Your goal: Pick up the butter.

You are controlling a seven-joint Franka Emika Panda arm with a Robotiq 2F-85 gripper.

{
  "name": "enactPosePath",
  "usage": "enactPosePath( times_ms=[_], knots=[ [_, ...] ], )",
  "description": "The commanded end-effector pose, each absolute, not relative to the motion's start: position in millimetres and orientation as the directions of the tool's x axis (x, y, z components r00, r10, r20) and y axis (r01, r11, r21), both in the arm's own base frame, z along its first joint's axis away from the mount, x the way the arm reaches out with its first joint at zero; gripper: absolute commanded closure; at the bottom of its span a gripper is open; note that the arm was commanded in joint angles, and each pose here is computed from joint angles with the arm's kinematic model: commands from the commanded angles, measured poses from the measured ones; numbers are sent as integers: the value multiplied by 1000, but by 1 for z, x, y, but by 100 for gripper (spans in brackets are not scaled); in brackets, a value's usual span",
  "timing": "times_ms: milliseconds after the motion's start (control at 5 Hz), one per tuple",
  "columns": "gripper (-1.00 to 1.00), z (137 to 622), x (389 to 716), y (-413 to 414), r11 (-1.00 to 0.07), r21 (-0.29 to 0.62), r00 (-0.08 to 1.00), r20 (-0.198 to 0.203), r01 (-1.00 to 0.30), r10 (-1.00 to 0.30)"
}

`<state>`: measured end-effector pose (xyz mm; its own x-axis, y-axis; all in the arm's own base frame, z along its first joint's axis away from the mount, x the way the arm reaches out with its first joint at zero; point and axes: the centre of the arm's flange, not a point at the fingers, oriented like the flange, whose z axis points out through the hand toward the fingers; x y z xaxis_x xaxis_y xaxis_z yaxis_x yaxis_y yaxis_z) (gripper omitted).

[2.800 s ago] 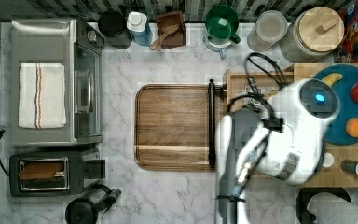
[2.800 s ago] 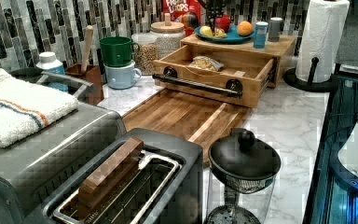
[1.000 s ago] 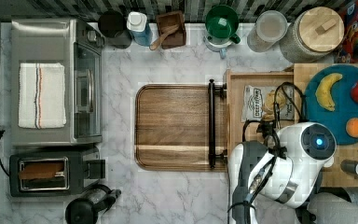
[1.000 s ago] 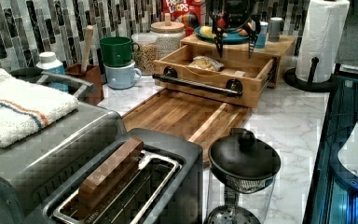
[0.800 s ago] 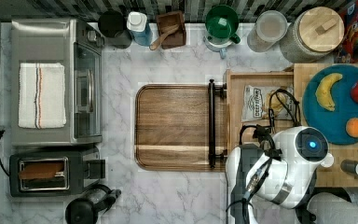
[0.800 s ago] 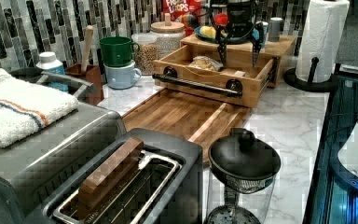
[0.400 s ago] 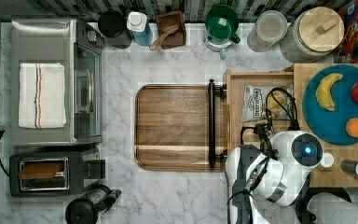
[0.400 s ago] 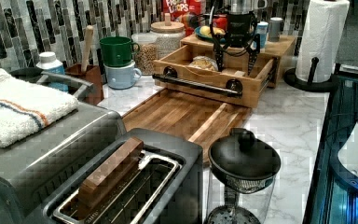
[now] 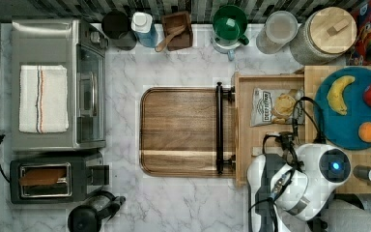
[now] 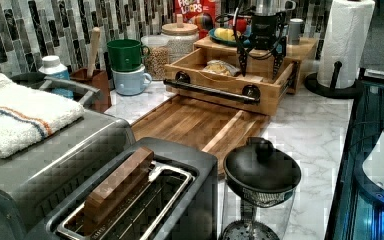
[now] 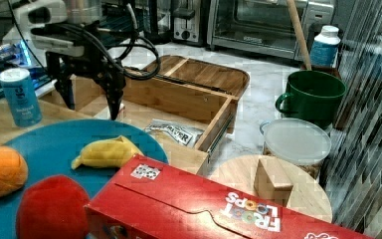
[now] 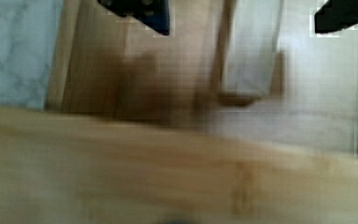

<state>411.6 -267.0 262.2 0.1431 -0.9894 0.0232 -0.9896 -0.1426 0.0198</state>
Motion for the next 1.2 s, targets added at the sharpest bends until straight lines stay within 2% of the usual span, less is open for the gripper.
enactPosePath(
  times_ms=[200, 600, 800, 1200],
  knots=[
    [100, 268, 433, -248, -170, -63, 167, 47, -984, -985],
    [100, 272, 445, -228, -124, -75, 122, 31, -990, -992],
    [100, 277, 444, -224, -140, -71, 137, 41, -988, -990],
    [100, 307, 447, -222, -189, -12, 189, 33, -982, -981]
  ],
)
